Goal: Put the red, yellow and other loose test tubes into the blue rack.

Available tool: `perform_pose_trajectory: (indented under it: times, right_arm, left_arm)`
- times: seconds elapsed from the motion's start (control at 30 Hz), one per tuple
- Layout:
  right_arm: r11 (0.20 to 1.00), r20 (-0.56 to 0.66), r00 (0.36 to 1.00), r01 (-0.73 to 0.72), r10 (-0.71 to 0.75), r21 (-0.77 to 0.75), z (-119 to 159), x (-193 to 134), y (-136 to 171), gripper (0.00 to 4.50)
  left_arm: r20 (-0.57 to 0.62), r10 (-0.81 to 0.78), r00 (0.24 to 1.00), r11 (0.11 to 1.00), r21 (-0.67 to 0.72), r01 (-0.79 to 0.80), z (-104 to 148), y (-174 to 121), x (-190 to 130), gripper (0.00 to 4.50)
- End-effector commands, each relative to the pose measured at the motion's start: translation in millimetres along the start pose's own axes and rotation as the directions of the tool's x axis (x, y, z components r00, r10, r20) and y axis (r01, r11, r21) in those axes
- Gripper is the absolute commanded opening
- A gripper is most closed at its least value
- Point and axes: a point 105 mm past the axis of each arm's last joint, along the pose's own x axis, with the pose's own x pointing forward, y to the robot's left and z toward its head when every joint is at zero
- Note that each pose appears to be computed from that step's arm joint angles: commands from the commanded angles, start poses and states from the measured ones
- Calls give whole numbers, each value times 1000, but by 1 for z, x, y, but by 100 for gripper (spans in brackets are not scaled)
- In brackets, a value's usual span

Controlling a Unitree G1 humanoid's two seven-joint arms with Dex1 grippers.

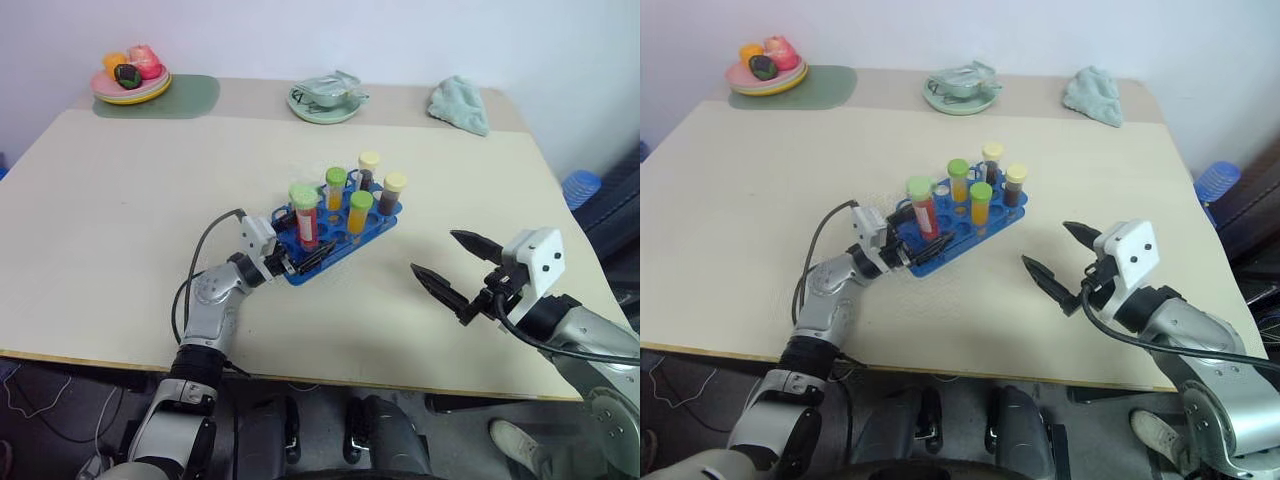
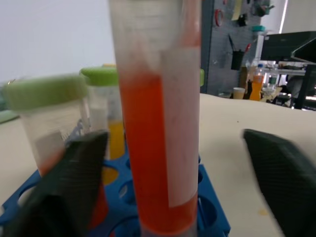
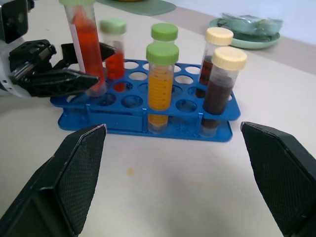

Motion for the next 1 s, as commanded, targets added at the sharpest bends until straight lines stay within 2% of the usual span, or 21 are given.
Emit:
perform_pose_trajectory:
  times: [0.03, 0.77, 0.87, 0.93, 1.0]
  right_arm:
    - [1000, 18, 1000, -13, 13, -14, 6, 0, 1, 450]
    - [1000, 6, 1000, -12, 12, 8, 1, -4, 6, 450]
    - [1000, 6, 1000, -13, 13, 9, 1, -3, 5, 450]
    - [1000, 7, 1000, -14, 14, 10, 1, -2, 5, 450]
    - [1000, 8, 1000, -17, 17, 11, 1, -1, 5, 450]
  left_arm:
    - [27, 12, 1000, 1000, -5, -12, 7, 1, -2, 448]
    - [20, 44, 999, 998, 35, -44, 9, 6, -4, 448]
    - [23, 52, 998, 998, 36, -53, 9, 8, -6, 364]
    - [19, 57, 998, 997, 51, -58, 9, 9, -6, 273]
    - [18, 60, 998, 996, 58, -61, 8, 9, -7, 273]
